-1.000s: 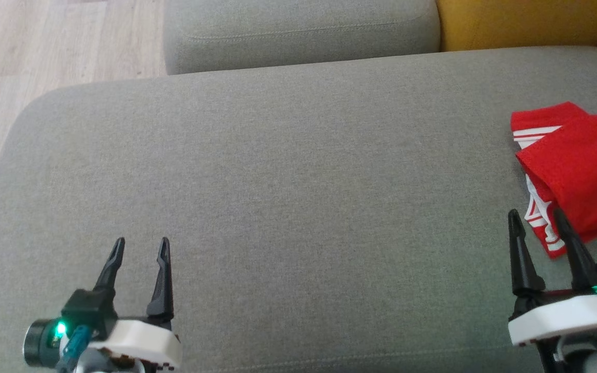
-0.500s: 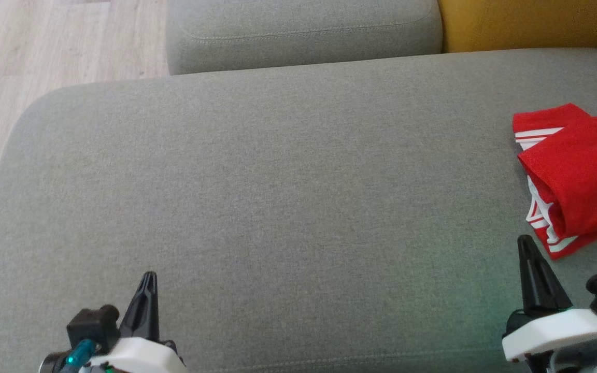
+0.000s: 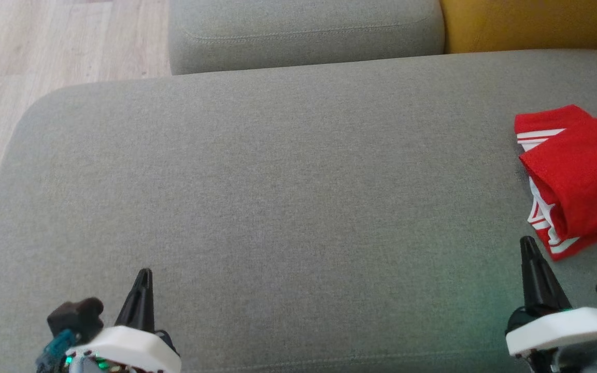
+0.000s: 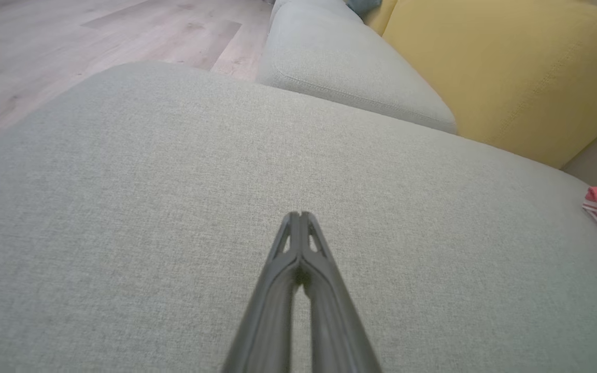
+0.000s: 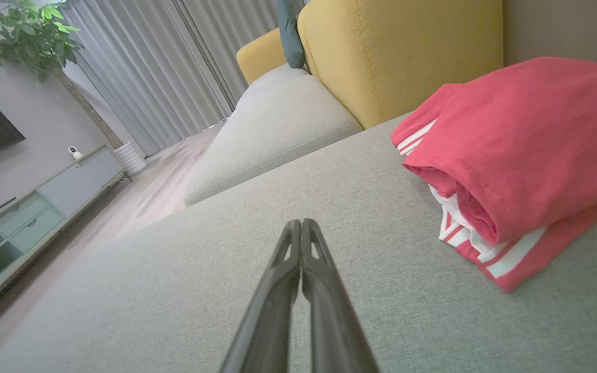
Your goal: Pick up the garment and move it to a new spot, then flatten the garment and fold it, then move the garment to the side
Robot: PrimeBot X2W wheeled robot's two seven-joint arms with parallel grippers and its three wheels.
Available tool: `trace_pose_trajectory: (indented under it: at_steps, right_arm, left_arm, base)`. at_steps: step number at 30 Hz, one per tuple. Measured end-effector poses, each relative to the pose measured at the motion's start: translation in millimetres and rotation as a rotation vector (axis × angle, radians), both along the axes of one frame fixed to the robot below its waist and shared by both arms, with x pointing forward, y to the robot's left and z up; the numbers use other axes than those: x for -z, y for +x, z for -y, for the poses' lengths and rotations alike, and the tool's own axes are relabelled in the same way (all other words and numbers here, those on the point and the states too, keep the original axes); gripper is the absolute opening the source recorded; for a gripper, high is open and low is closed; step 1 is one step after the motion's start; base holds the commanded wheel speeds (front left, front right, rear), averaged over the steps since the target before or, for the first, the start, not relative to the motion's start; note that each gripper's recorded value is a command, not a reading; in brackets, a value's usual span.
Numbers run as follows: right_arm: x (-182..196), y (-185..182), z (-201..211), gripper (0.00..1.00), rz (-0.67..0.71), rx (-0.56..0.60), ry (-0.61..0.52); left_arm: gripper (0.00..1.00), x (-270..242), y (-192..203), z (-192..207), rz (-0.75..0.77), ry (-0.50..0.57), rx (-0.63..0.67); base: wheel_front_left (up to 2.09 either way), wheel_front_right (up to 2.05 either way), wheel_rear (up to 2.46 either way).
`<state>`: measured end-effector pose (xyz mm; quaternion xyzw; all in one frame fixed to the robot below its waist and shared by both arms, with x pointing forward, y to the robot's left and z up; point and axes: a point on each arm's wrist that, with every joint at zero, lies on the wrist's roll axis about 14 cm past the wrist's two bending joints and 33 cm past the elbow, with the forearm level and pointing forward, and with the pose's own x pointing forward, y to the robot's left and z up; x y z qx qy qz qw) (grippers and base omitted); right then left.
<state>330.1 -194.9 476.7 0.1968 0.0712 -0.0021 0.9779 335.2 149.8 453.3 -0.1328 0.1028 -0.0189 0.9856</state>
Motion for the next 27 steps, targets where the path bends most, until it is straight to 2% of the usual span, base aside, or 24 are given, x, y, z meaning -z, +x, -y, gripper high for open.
trace_pose_trajectory:
  at_steps: [27]
  right_arm:
    - [-1.5,12.8,-0.7,0.0,0.015,0.041,0.313]
  left_arm:
    - [0.0,4.6,9.7,-8.8,-0.072,-0.328,-0.082]
  base:
    - [0.0,0.0,0.0]
